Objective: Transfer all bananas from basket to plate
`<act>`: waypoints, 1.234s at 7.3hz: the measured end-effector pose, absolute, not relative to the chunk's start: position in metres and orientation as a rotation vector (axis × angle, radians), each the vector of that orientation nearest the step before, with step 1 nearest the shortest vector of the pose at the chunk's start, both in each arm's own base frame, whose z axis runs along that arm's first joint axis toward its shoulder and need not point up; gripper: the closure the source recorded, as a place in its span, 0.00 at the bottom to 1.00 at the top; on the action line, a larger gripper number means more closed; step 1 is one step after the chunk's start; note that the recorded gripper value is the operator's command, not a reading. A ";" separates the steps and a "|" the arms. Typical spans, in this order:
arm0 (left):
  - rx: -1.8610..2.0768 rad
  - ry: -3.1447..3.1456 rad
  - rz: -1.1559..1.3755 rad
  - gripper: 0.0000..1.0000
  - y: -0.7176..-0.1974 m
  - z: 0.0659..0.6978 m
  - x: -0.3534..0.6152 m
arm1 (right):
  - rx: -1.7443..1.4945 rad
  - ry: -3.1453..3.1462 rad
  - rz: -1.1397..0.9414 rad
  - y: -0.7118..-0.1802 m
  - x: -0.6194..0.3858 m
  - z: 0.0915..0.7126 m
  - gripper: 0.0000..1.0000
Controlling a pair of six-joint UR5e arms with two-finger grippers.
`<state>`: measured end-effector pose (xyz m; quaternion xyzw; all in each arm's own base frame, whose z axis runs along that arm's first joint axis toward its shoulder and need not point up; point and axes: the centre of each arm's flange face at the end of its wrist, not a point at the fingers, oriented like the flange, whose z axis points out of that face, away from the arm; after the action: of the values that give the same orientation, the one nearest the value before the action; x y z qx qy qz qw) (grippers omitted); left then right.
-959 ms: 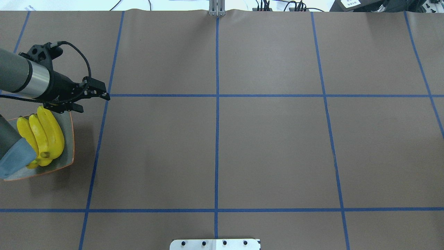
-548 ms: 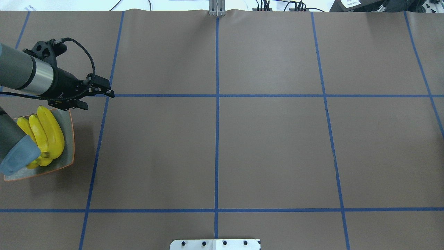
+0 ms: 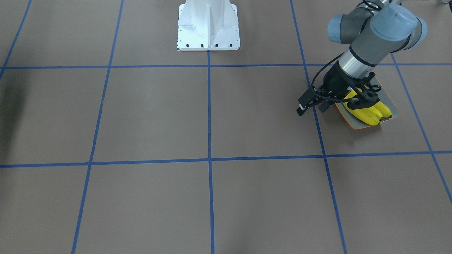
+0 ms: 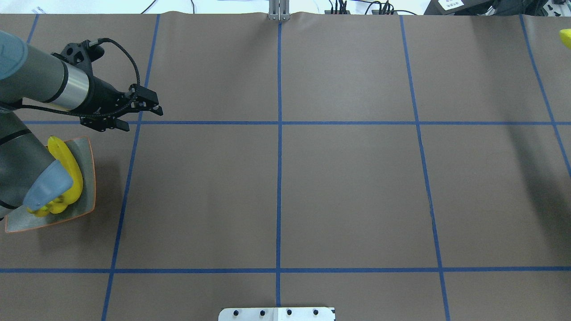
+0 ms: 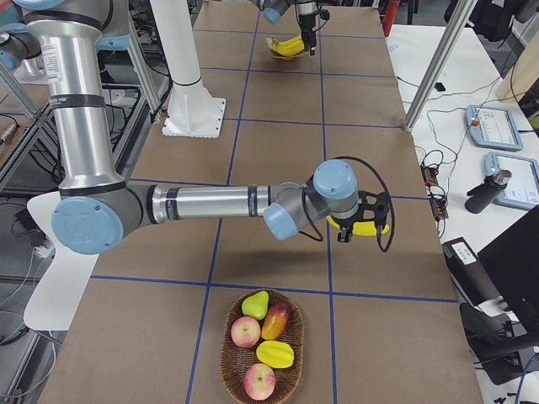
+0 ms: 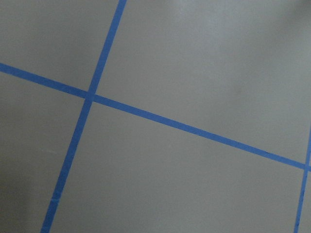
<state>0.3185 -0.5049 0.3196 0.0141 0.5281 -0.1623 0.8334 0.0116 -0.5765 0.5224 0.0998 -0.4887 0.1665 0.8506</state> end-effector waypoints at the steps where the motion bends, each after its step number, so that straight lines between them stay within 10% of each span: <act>1: 0.029 1.131 -0.354 0.00 -0.514 0.308 0.325 | 0.207 -1.061 0.389 -0.598 -0.027 0.481 1.00; 9: -0.019 1.415 -0.496 0.00 -0.540 0.224 0.348 | 0.226 -1.459 0.581 -0.490 -0.337 0.220 1.00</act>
<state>0.3484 -0.5402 0.2237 -0.0085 0.6430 -0.2254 0.7319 -0.3373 -0.4896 0.2196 0.1013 -0.6554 0.2612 0.7014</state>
